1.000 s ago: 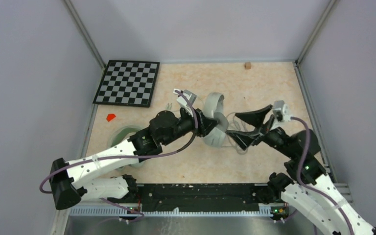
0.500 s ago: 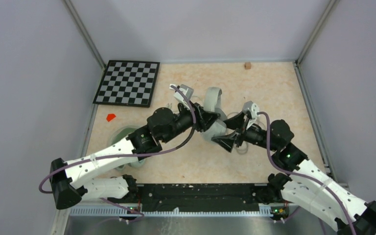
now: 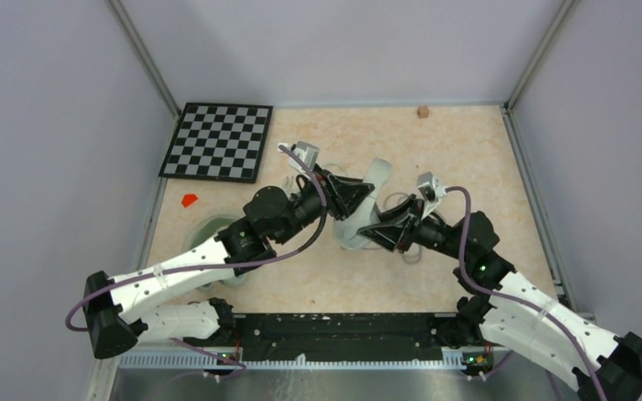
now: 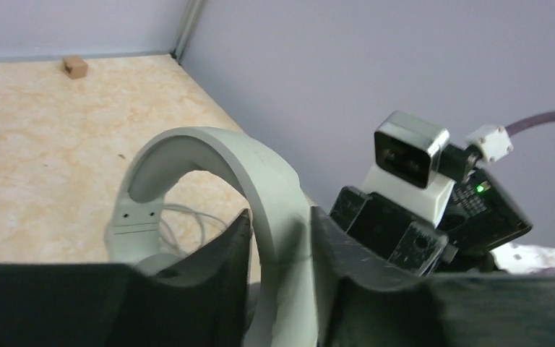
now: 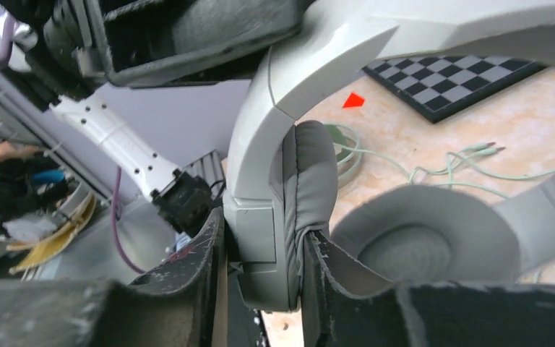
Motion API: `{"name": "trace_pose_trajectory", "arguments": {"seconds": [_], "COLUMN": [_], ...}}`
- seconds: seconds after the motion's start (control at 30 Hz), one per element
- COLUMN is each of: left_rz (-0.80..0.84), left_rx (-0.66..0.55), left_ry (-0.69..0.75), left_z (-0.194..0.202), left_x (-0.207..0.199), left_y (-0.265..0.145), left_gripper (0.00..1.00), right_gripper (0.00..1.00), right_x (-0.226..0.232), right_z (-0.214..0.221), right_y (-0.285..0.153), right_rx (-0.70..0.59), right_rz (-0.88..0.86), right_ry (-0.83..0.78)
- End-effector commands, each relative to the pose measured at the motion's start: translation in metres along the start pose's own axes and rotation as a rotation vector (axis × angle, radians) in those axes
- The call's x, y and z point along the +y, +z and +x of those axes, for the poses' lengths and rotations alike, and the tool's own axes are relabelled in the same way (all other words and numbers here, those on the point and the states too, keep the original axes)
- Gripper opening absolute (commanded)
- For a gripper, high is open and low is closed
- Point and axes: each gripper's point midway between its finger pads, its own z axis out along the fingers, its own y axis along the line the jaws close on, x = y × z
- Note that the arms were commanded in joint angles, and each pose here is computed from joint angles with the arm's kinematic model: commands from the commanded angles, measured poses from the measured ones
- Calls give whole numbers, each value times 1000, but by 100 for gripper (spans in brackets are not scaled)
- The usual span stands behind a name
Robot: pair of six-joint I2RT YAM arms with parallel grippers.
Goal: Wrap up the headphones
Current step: Pick up the headphones from the center of the board.
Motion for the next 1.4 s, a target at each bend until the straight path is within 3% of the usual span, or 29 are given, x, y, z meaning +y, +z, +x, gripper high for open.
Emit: {"name": "trace_pose_trajectory", "arguments": {"seconds": [0.0,0.13,0.2,0.3,0.5,0.7,0.83,0.93,1.03,1.2,1.37], "left_rz": [56,73,98,160,213,227,259,372,381,443,478], "left_rx": [-95,36,82,146,276,104,-12,93,149,16,17], "left_ry": [35,193,287,468,724,1023,1069,1113,1136,1125,1128], "left_z": [-29,-20,-21,-16,-7,-16,-25,-1,7,-11,-10], "left_x": [-14,-17,-20,-20,-10,8,0,-5,-2,-27,-34], "left_y": [-13,-25,-36,-57,-90,-106,-110,-106,-96,-92,-85], "left_gripper": [47,85,93,97,99,99,99,98,98,97,93], "right_gripper": [13,9,7,7,7,5,5,5,5,4,4], "right_x": [12,11,19,44,93,124,135,137,140,142,147], "right_z": [-45,-51,-58,-65,-50,-48,-35,-34,-35,-33,-33], "right_y": [-4,-12,-18,-24,-31,-42,-54,-56,-57,-58,-62], "right_rx": [-179,-139,-141,-118,99,174,238,256,261,274,268], "right_rz": [-8,54,42,-43,-291,-470,-577,-599,-618,-640,-668], "right_ry": [-23,-61,-74,-80,-80,-53,-70,-70,-64,-41,-32]}}
